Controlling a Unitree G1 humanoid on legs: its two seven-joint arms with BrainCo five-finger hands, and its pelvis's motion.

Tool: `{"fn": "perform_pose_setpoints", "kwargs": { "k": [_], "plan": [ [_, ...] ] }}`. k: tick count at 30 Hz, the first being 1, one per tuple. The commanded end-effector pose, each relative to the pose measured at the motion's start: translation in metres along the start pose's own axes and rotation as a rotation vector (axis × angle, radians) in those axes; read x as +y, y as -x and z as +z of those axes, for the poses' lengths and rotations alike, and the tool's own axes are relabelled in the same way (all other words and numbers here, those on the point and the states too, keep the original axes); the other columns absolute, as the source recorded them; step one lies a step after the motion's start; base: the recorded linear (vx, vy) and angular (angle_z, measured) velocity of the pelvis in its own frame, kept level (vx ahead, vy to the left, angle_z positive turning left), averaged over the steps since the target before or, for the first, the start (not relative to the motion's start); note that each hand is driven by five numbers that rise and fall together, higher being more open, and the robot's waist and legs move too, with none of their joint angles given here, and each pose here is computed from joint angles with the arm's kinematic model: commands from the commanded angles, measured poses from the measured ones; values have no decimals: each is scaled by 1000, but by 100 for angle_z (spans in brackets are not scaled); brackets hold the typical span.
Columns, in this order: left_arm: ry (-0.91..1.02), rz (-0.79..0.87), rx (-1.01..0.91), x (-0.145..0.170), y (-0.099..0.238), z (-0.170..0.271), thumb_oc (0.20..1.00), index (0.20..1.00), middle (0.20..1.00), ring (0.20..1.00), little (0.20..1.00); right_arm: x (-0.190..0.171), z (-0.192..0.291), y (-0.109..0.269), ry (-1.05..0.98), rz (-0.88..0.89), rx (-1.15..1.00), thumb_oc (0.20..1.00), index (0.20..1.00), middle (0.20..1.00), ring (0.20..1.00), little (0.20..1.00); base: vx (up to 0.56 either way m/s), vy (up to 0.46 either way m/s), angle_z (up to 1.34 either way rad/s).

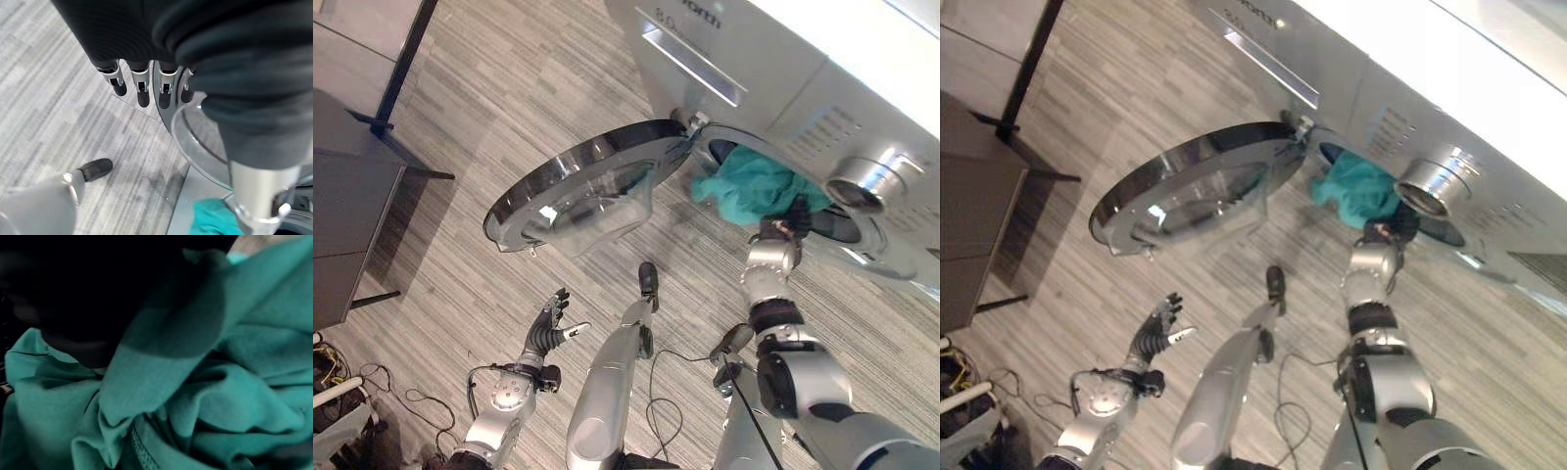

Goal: Grab the laundry basket,head to the washer,open it,put in the laundry and shut it.

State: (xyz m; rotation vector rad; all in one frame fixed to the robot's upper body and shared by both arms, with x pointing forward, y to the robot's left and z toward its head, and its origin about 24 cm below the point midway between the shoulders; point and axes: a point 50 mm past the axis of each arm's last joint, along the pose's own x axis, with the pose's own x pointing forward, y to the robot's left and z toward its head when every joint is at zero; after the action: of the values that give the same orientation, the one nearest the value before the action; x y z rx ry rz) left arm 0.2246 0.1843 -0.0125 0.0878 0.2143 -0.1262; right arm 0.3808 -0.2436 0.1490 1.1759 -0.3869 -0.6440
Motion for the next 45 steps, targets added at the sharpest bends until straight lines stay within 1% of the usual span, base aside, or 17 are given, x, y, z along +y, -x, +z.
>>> {"fn": "perform_pose_setpoints", "kwargs": {
  "k": [1,4,6,7,10,12,15,16,17,21,26,32,36,37,39,41,45],
  "plan": [
    [8,-69,9,-14,13,-9,1000,1000,1000,1000,1000,-8,54,-22,-21,-69,-181,200,200,200,200,200,77,5,19],
    [-14,-81,-2,-10,12,-5,1000,1000,1000,1000,1000,29,115,-46,-57,-67,-305,200,200,200,200,200,68,-5,11],
    [-18,-84,-14,-6,13,-2,1000,1000,1000,1000,1000,64,155,-49,9,0,-387,200,200,200,200,200,61,16,24],
    [-16,-90,-25,-4,13,1,1000,1000,1000,1000,1000,94,185,-47,103,53,-456,200,200,200,200,200,70,38,27],
    [4,-81,-39,2,15,5,1000,1000,1000,1000,1000,165,233,-22,120,269,-583,200,200,200,200,200,68,60,18],
    [42,-63,-4,8,23,-2,1000,1000,1000,1000,1000,220,262,16,203,474,-743,200,200,200,200,200,59,70,3],
    [66,-54,26,9,28,-9,1000,1000,1000,1000,1000,244,262,29,363,541,-792,200,200,200,200,200,43,60,2],
    [72,-64,30,5,28,-10,1000,1000,1000,1000,1000,241,257,24,367,538,-748,567,567,567,567,567,28,63,5],
    [70,-72,34,4,28,-10,1000,1000,1000,1000,1000,234,253,16,376,521,-709,1000,1000,1000,1000,1000,38,50,-1],
    [77,-123,-11,-4,20,2,1000,1000,1000,1000,1000,181,232,-25,336,336,-516,1000,1000,1000,1000,1000,0,0,0],
    [70,-118,-33,3,20,9,1000,1000,1000,1000,1000,147,221,-41,271,226,-420,1000,1000,1000,1000,1000,-4,0,-1],
    [38,-103,-25,14,23,8,1000,1000,1000,1000,1000,140,217,-47,482,178,-359,1000,1000,1000,1000,1000,-9,-22,-6],
    [26,-110,-38,11,18,14,1000,1000,1000,1000,1000,142,223,-45,200,151,-367,1000,1000,1000,1000,1000,0,-28,-1],
    [26,-101,-44,10,15,16,1000,1000,1000,1000,1000,153,215,-41,96,200,-358,1000,1000,1000,1000,1000,0,0,0],
    [25,-99,-44,11,15,16,1000,1000,1000,1000,1000,152,214,-42,92,201,-358,1000,1000,1000,1000,1000,0,0,0],
    [40,-90,-56,12,15,18,1000,1000,1000,1000,1000,177,207,-29,107,355,-398,1000,1000,1000,1000,1000,-4,-48,-1],
    [49,-61,-88,17,13,25,1000,1000,1000,1000,1000,187,207,-22,82,409,-420,1000,1000,1000,1000,1000,-8,-54,3]
  ]
}}
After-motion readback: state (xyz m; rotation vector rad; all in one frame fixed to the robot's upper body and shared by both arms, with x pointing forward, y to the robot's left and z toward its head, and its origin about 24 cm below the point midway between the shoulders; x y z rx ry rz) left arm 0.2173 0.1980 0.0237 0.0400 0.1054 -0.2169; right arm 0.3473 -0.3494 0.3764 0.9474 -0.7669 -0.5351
